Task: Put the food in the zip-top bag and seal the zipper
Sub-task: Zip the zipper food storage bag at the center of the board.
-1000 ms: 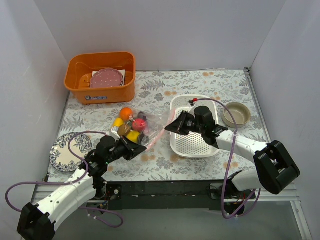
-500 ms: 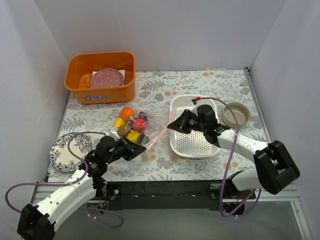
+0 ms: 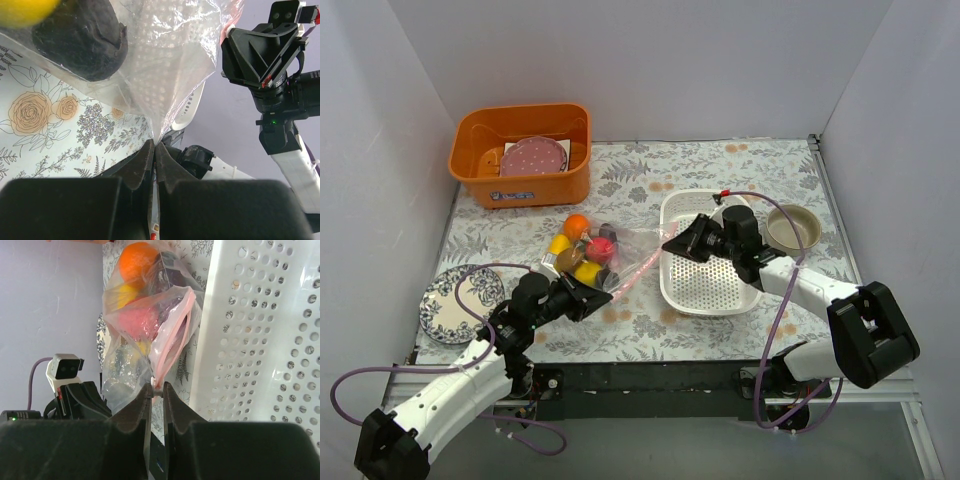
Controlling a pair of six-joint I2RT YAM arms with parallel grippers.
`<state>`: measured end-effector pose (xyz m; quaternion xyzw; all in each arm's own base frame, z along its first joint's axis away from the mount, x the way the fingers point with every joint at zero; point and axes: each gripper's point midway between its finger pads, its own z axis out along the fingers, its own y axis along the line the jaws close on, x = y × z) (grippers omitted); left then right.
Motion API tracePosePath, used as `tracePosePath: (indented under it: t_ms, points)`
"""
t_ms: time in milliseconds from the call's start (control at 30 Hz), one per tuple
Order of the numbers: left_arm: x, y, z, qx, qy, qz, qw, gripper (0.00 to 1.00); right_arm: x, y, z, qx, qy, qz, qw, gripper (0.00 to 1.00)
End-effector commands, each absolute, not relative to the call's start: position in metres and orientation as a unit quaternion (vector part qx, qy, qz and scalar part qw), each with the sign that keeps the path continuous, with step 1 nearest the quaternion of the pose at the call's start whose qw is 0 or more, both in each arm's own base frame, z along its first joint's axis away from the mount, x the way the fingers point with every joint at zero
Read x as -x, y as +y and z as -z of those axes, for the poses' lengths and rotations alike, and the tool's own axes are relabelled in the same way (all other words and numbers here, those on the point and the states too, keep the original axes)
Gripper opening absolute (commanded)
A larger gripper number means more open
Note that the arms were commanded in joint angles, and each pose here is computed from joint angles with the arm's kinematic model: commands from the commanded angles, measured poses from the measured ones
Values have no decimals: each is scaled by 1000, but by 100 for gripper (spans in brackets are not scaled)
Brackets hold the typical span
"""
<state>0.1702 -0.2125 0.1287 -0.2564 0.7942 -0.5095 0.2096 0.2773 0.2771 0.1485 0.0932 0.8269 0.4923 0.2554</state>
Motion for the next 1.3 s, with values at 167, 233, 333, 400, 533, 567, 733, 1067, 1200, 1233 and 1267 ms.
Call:
tracePosePath:
  t_ms: [167,233,333,400,533,567,733,1067,1200,1233,1267]
  points:
    - [-167,-211,-128,311,780,515,172,0,-314,262,-167,-99,806,-487,321,17]
    - [-167,-211,-127,312,780,515,172,0,-316,260,-167,-98,807,-486,322,17]
    - [-167,-211,-127,313,779,516,172,0,-320,259,-167,-96,807,-485,324,17]
    - [-167,-211,-126,314,779,516,171,0,-323,258,-167,-93,805,-487,327,17]
    - [-165,-212,-123,315,779,518,163,0,-328,255,-164,-97,803,-487,329,17]
    - [-165,-212,-122,315,779,518,162,0,-329,255,-164,-97,803,-488,328,17]
    - [-164,-212,-121,317,776,521,161,0,-337,249,-165,-99,801,-488,332,17]
    - [-165,-213,-122,315,778,519,161,0,-346,240,-169,-104,798,-486,342,17]
    - [-165,-213,-122,313,780,518,161,0,-349,235,-170,-108,795,-484,349,17]
    - [-165,-213,-123,311,782,516,161,0,-351,233,-171,-109,794,-483,354,17]
    - [-165,-213,-122,312,783,514,161,0,-352,232,-172,-110,793,-482,356,18]
